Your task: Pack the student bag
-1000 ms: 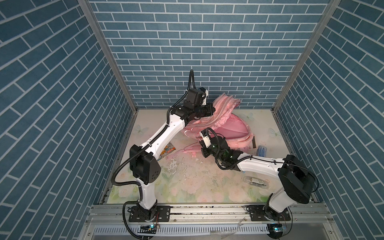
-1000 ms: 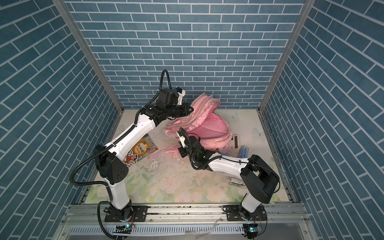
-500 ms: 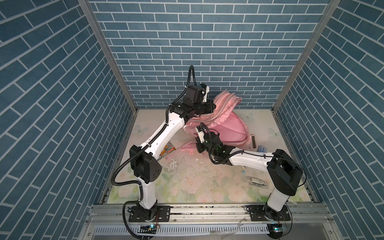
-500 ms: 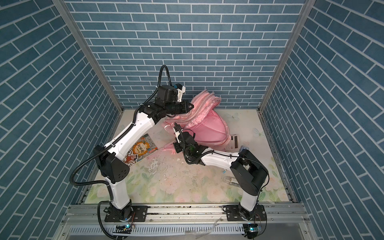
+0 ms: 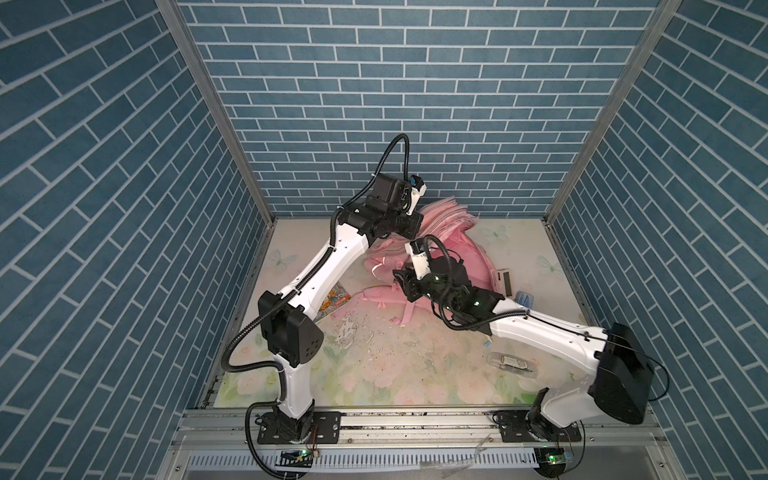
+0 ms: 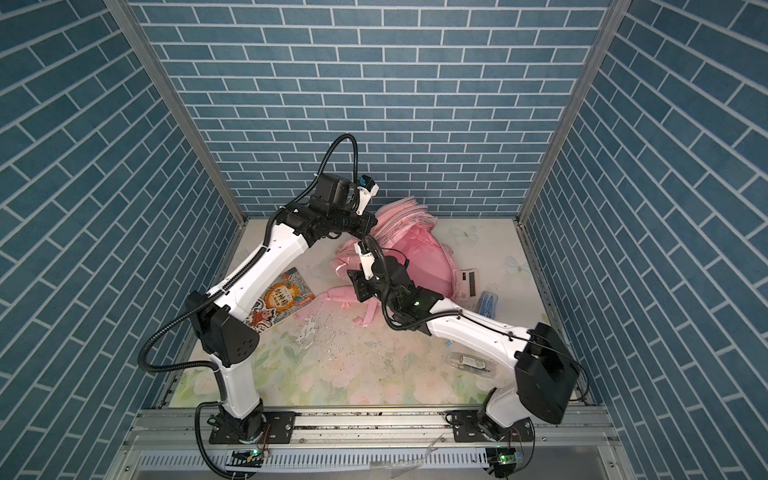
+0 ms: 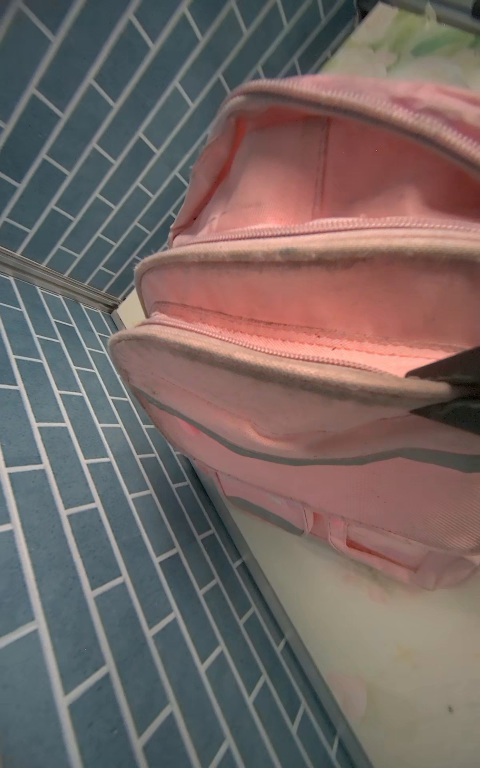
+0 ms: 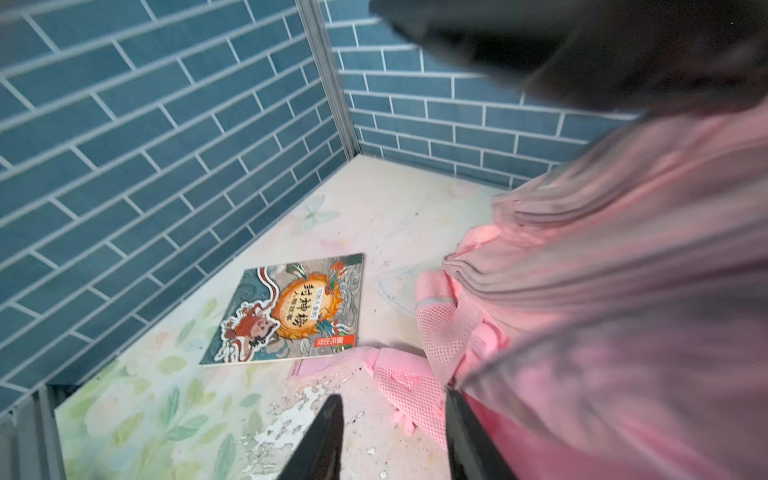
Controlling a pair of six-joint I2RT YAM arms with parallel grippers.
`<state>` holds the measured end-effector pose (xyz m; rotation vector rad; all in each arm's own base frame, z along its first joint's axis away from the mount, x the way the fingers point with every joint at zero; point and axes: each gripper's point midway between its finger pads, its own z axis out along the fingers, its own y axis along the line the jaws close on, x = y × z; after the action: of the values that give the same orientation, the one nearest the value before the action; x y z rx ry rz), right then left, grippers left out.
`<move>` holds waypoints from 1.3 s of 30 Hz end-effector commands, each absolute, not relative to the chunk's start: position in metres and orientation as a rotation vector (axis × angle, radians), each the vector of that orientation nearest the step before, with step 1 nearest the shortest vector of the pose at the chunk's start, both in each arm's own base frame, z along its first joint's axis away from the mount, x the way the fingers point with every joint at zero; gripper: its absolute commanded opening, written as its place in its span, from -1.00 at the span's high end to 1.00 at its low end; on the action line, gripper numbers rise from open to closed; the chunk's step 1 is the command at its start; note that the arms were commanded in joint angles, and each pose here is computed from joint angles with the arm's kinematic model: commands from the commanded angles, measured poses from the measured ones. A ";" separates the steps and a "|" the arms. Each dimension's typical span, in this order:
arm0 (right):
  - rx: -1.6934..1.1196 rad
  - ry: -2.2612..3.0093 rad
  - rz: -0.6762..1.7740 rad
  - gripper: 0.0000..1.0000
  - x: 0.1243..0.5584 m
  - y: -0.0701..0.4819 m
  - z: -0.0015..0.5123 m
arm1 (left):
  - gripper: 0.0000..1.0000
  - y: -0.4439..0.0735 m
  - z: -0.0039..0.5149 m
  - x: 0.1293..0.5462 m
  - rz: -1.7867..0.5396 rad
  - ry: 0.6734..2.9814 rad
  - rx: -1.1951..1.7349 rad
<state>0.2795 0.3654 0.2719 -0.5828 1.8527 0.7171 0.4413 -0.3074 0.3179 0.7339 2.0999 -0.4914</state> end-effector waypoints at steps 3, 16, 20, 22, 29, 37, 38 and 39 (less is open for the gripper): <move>-0.468 1.895 0.634 0.13 0.267 0.315 0.278 | 1.00 -0.321 0.392 0.449 -0.423 1.713 0.944; -0.219 1.938 0.664 -0.01 0.269 0.240 0.292 | 1.00 -0.307 0.328 0.440 -0.319 1.756 1.060; -0.219 1.951 0.624 -0.07 0.268 0.229 0.296 | 1.00 -0.301 0.311 0.429 -0.359 1.819 1.012; -0.230 1.951 0.628 -0.08 0.269 0.229 0.300 | 1.00 -0.296 0.302 0.423 -0.392 1.868 0.955; -0.283 1.948 0.711 -0.13 0.274 0.252 0.316 | -0.38 -0.253 0.310 0.400 -0.451 1.968 0.586; -0.395 2.049 0.960 -0.14 0.285 0.324 0.298 | -0.56 -0.135 0.274 0.385 -0.558 2.175 -0.075; -0.405 2.067 1.004 -0.14 0.288 0.336 0.291 | -0.57 -0.115 0.261 0.382 -0.566 2.199 -0.167; -0.409 2.070 1.054 -0.14 0.289 0.348 0.290 | -0.59 -0.094 0.248 0.379 -0.551 2.219 -0.258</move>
<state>0.2935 0.3157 0.2888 -0.3966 2.0503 0.8568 0.3884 -0.1346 0.2933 0.0680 2.0943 -0.4900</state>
